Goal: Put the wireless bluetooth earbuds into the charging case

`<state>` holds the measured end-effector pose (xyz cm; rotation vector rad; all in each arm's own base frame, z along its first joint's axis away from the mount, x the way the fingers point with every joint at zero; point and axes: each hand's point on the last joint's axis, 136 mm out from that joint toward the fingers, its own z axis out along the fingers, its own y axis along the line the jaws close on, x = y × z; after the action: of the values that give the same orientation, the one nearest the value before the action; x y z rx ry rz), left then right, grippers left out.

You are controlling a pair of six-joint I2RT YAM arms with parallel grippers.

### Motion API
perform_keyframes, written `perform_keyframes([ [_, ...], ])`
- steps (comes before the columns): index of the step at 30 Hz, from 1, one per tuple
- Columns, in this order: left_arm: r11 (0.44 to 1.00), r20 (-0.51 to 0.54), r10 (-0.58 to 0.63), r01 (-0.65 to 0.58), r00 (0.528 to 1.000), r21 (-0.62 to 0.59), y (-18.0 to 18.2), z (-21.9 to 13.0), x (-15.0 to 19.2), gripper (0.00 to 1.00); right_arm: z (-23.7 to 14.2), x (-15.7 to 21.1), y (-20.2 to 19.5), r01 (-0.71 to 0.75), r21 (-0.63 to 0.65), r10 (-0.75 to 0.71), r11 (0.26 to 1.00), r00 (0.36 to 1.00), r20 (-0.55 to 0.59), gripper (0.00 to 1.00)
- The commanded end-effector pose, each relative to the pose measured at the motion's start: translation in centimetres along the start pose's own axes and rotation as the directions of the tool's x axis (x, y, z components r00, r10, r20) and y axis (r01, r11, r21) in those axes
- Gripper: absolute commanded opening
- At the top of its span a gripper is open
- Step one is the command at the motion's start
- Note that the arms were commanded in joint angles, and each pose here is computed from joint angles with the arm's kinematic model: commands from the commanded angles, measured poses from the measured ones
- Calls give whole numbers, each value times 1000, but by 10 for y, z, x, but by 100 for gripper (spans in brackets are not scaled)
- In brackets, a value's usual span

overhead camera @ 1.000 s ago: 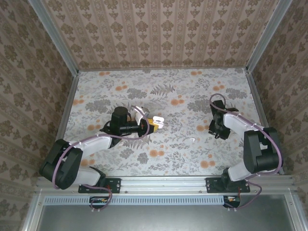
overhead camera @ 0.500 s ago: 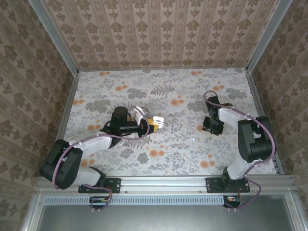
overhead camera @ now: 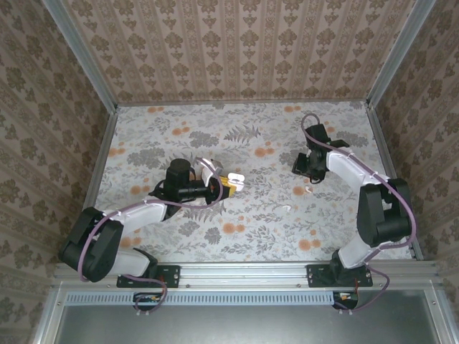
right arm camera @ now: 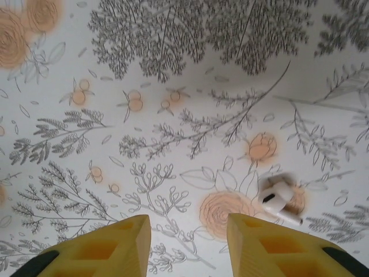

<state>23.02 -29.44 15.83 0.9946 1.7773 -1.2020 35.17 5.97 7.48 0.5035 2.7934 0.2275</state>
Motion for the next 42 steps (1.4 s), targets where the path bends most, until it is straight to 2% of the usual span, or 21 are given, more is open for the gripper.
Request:
perform_keyframes([
  [1, 999, 20, 38, -38, 999, 25, -5, 1, -9, 0, 24, 11, -26, 0, 57, 5, 998, 996, -89, 40],
  [8, 999, 15, 47, -47, 999, 13, -5, -2, -8, 0, 39, 19, -40, -20, 49, 25, 999, 993, -111, 43],
  [17, 999, 20, 44, -44, 999, 20, -5, -1, -11, 0, 51, 47, -29, -109, -50, 98, 993, 980, -176, 44],
  [32, 999, 22, 43, -44, 999, 21, -6, -1, -12, 0, 22, 56, -30, -215, -25, 207, 976, 962, -178, 44],
  [38, 999, 23, 43, -43, 999, 22, -7, -1, -12, 0, 5, 46, -35, -192, 15, 193, 981, 972, -133, 45],
  [42, 999, 23, 44, -45, 999, 23, -8, -1, -12, 0, 1, 33, -37, -131, 38, 134, 991, 985, -107, 45],
])
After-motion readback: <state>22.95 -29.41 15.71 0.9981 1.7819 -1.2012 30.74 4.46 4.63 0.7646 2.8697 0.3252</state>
